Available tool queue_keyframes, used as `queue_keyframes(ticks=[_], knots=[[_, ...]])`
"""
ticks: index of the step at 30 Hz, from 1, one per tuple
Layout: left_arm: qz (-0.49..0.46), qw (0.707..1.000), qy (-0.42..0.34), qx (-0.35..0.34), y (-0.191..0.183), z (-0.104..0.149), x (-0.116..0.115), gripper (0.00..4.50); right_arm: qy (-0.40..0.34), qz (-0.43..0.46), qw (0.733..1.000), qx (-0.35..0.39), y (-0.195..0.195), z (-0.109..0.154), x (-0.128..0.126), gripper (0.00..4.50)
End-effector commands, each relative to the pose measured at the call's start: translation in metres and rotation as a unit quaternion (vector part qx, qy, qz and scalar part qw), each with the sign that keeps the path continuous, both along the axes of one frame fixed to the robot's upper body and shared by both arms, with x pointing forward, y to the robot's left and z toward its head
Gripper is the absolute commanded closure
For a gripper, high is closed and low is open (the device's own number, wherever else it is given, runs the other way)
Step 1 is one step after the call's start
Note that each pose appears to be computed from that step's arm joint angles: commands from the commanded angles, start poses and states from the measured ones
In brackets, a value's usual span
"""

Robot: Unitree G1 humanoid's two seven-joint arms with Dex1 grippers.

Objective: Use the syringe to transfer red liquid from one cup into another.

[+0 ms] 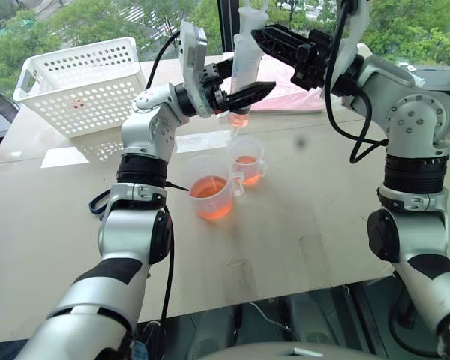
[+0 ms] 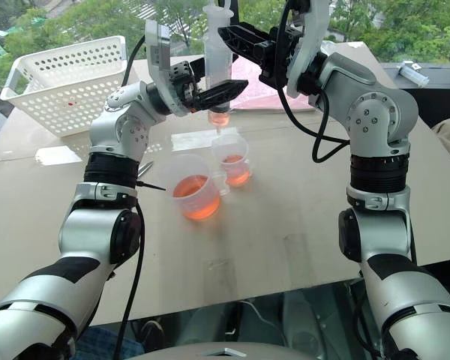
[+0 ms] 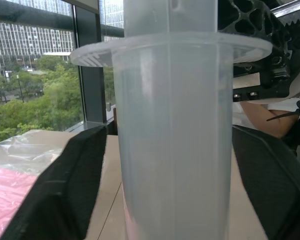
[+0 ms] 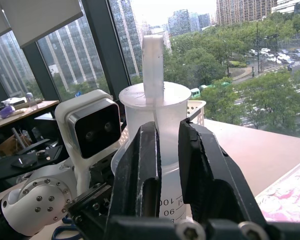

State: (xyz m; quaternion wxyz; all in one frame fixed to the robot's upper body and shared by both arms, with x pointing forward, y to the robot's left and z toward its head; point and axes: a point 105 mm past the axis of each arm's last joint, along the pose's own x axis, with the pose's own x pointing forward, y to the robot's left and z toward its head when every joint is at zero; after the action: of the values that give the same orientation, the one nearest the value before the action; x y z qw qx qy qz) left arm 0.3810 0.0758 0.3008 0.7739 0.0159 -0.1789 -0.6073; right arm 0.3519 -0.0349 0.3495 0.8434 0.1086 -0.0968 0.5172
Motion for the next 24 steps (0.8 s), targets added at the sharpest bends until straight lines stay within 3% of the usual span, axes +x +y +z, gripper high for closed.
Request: queue_keyframes(ticks=[1,11,21,24], knots=[[-0.005,0.999,-0.038,0.01,0.0,0.015,-0.005,0.04,-0.04,0.018,0.999,0.012,0.002,0.021,-0.012,4.4],[-0.001,0.998,-0.056,0.039,0.01,0.037,-0.007,0.04,-0.081,0.015,0.994,-0.065,0.0,0.023,-0.016,4.4],[-0.016,0.997,-0.051,0.053,0.011,0.037,-0.01,0.04,-0.099,0.012,0.99,-0.104,0.002,0.018,-0.016,4.4],[-0.024,0.997,-0.046,0.056,0.012,0.036,-0.012,1.23,-0.103,0.013,0.989,-0.107,0.003,0.018,-0.016,4.4]])
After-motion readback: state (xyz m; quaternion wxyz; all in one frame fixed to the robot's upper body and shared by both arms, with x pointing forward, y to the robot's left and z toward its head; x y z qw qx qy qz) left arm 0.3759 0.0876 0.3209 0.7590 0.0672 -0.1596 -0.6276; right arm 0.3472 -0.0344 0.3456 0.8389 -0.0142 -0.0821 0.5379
